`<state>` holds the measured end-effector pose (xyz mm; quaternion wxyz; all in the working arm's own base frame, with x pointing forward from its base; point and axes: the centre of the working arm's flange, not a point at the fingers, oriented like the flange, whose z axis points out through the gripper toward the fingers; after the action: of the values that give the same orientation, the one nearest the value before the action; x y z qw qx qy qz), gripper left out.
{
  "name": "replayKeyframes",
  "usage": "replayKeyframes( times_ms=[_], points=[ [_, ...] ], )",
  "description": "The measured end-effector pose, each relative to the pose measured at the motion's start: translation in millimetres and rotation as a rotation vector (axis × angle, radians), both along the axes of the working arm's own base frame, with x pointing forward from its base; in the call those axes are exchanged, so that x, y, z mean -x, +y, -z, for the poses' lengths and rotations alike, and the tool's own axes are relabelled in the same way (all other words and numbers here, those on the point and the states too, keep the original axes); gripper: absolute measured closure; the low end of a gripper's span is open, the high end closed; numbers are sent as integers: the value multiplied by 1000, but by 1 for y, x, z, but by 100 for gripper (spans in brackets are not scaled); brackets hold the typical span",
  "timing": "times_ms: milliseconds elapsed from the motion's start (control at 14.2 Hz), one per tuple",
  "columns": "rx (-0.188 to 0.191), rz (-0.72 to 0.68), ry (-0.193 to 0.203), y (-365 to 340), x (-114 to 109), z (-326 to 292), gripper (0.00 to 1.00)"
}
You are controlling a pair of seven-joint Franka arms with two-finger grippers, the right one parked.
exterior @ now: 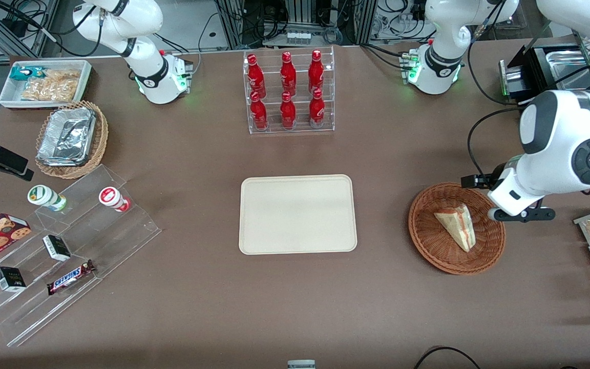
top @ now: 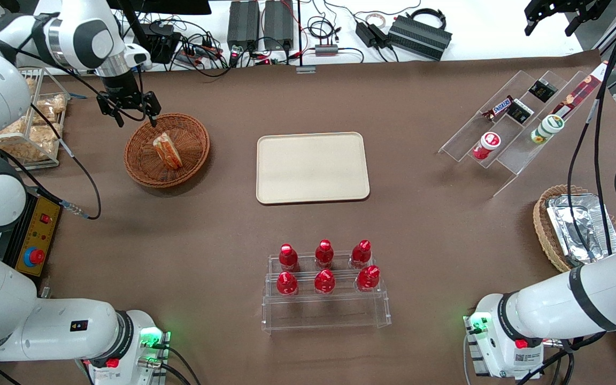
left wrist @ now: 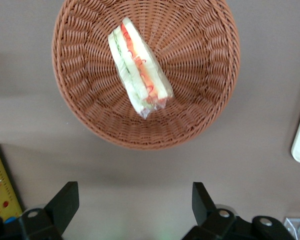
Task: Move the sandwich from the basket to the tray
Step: 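Move the left gripper over the wrapped sandwich in the wicker basket, then lower the left gripper and close it on the sandwich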
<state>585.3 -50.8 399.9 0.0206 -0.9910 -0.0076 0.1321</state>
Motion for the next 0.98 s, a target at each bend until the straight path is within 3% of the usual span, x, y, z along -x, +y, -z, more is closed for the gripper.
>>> replayKeyframes(
  times_ms=[351,632,982],
  points=[
    [-25,-119,-36,0,-2,25,0],
    [-50,-332,-142,-1,-6,42,0],
    [-60,-588,-239,-1,-4,67,0]
  ],
)
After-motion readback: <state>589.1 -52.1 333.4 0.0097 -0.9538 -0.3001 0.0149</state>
